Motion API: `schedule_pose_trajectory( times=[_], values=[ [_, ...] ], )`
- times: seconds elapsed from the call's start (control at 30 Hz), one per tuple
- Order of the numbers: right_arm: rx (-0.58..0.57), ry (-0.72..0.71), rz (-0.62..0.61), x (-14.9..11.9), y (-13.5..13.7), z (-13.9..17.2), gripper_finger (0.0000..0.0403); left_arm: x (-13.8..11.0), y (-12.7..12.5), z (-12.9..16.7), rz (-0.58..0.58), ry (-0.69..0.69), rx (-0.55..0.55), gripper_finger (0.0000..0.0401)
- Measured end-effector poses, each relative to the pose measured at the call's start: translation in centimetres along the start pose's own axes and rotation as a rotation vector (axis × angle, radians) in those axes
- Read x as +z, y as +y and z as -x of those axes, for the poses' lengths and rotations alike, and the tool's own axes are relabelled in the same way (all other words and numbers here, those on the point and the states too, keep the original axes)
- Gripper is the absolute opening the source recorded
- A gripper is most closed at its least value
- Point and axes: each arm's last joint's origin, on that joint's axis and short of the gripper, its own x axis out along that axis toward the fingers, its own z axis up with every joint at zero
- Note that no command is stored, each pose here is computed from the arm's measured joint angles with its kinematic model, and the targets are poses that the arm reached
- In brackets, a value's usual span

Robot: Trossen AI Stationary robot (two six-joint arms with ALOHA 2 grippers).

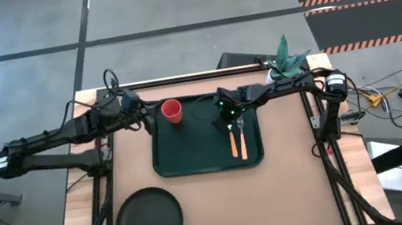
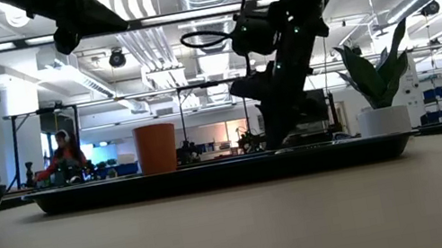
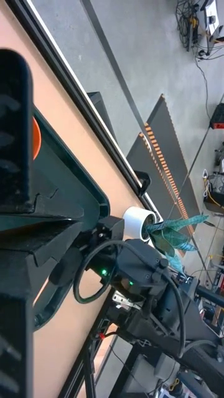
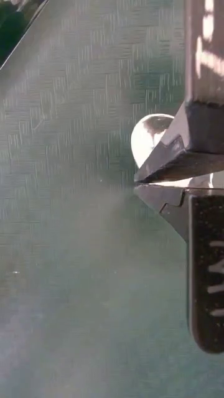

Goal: Pick and place plate/cup/fork/spoon on tray
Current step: Adjust the utensils

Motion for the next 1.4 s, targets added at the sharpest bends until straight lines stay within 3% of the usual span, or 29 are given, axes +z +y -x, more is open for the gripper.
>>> schedule_pose_trajectory(
  times=[0.33,1.4],
  values=[
    [0.101,-0.064,0.008,0.8,0.6,0.0,0.0008,0.0,0.0,0.0,0.000,0.000,0.000,0.0000],
    [0.041,-0.005,-0.017,-0.8,-0.7,-1.0,0.0008,0.0,0.0,0.0,0.005,-0.001,0.000,0.0000]
  ],
)
